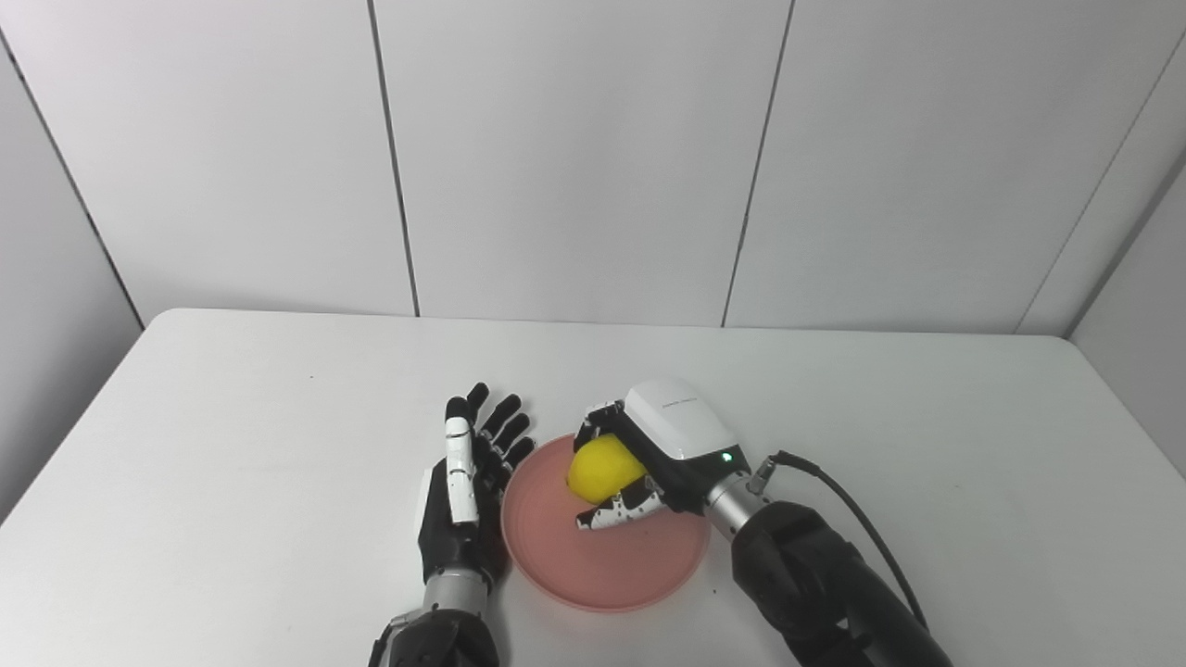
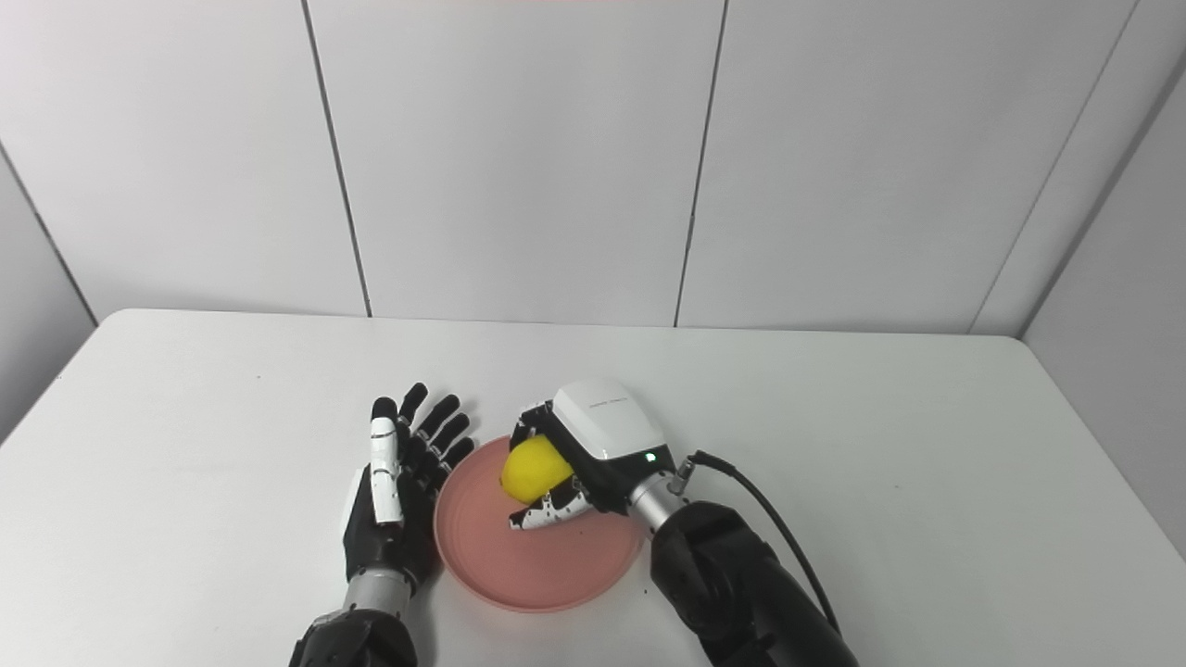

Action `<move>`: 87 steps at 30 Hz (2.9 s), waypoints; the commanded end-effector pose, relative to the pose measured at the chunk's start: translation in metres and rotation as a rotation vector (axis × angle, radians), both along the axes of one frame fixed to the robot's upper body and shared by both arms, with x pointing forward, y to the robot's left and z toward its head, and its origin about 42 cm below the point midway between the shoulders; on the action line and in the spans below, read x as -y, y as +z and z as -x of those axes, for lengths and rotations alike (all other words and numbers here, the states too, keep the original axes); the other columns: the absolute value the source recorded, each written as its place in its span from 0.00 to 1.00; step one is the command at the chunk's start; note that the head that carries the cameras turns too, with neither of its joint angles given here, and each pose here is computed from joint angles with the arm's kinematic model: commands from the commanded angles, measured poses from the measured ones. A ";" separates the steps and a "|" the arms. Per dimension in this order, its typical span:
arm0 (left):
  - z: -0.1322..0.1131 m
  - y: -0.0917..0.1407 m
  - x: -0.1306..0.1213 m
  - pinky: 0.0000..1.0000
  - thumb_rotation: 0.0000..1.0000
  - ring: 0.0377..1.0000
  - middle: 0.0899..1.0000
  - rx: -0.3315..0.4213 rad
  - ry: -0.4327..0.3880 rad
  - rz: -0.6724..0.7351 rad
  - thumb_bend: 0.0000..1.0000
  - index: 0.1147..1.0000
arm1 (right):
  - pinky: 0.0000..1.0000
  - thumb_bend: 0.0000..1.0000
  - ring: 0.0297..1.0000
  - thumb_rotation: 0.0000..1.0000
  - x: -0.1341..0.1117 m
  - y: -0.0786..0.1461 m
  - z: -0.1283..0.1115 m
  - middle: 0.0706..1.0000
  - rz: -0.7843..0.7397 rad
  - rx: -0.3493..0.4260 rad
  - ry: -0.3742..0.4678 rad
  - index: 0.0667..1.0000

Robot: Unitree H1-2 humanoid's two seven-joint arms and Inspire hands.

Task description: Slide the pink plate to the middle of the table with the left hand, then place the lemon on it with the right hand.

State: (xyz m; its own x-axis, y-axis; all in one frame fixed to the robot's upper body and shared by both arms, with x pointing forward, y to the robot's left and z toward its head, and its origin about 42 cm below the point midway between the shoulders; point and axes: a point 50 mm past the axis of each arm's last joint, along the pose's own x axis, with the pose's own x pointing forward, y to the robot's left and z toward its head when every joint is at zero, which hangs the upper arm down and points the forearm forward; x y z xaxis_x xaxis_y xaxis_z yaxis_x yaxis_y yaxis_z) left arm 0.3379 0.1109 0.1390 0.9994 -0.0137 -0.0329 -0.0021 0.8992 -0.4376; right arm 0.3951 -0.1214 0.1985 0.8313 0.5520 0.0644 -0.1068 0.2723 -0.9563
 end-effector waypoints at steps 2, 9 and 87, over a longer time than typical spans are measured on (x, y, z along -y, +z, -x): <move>0.008 0.002 0.043 0.86 1.00 0.87 0.87 -0.062 -0.006 0.121 0.66 0.91 | 0.30 0.50 0.36 0.16 -0.008 0.014 -0.002 0.40 -0.029 0.052 0.030 0.45; 0.008 0.003 0.044 0.85 0.98 0.86 0.86 -0.068 0.003 0.131 0.65 0.90 | 0.37 0.50 0.43 0.47 -0.011 0.011 0.000 0.46 -0.040 0.035 0.035 0.49; 0.000 0.009 0.027 0.93 0.96 0.89 0.87 0.086 0.012 0.064 0.70 0.92 | 0.57 0.77 0.63 1.00 0.045 -0.018 0.018 0.67 -1.103 0.022 -0.299 0.69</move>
